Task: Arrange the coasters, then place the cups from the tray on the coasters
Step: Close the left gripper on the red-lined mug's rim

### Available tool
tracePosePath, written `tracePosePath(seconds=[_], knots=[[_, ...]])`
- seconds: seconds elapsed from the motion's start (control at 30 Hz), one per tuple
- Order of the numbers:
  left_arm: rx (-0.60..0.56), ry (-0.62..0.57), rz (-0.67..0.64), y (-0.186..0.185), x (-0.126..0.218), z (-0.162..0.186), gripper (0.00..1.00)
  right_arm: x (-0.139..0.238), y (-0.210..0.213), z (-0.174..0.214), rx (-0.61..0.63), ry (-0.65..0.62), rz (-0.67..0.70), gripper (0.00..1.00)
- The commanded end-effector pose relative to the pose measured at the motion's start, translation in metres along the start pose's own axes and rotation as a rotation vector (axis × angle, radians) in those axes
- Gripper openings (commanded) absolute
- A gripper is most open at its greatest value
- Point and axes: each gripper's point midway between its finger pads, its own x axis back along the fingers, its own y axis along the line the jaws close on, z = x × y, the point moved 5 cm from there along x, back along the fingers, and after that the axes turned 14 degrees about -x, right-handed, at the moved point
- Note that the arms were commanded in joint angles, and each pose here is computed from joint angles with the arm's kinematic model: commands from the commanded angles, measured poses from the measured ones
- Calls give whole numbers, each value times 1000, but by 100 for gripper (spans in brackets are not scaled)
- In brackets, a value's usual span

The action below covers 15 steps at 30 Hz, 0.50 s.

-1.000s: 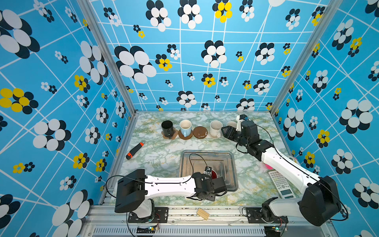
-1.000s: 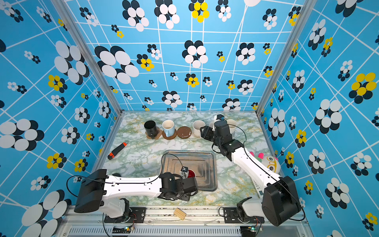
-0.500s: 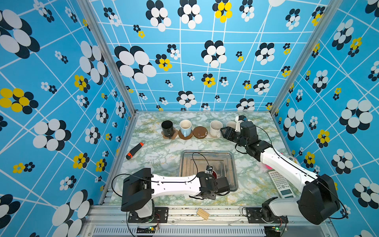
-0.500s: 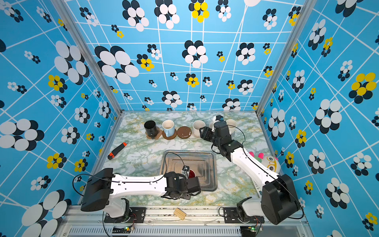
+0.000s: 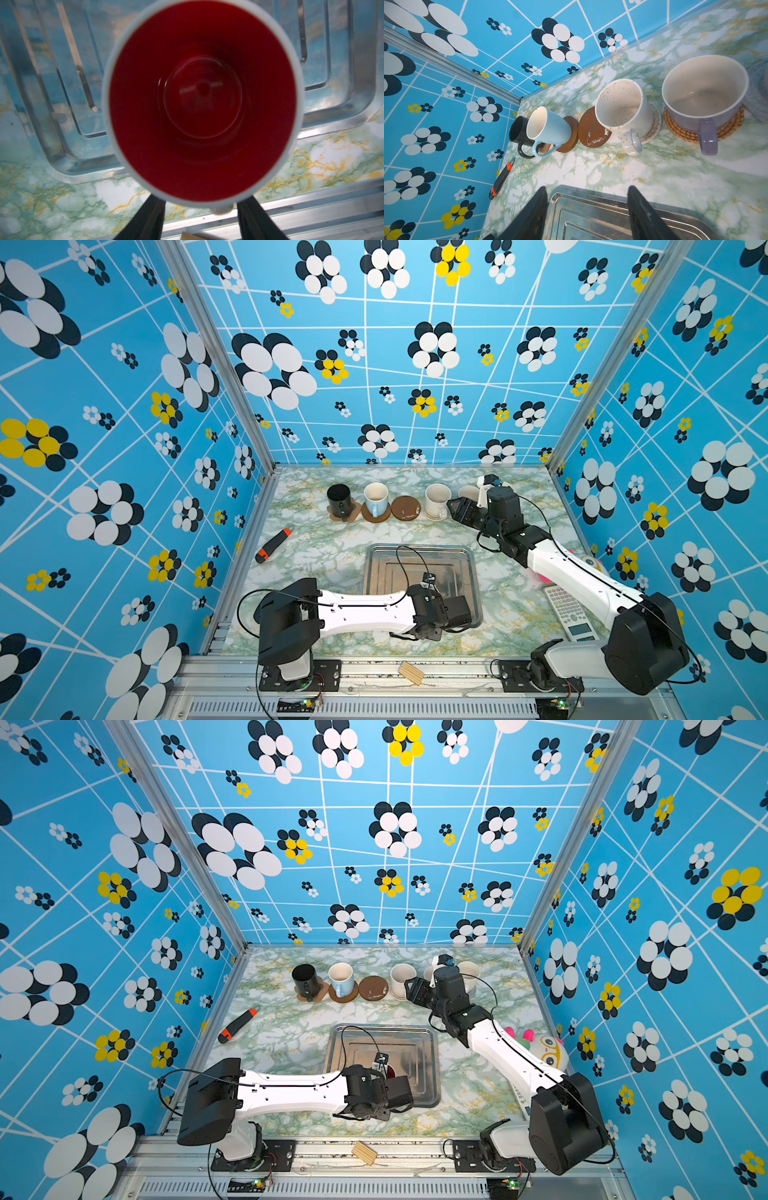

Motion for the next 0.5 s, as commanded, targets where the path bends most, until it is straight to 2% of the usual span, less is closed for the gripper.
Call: tracePosePath(seconds=[0.0, 0.47], knots=[[-18, 2, -47, 5, -3, -5, 54, 0, -2, -2, 14, -15, -10, 63], [-15, 12, -64, 10, -10, -12, 46, -2, -4, -4, 11, -14, -13, 64]])
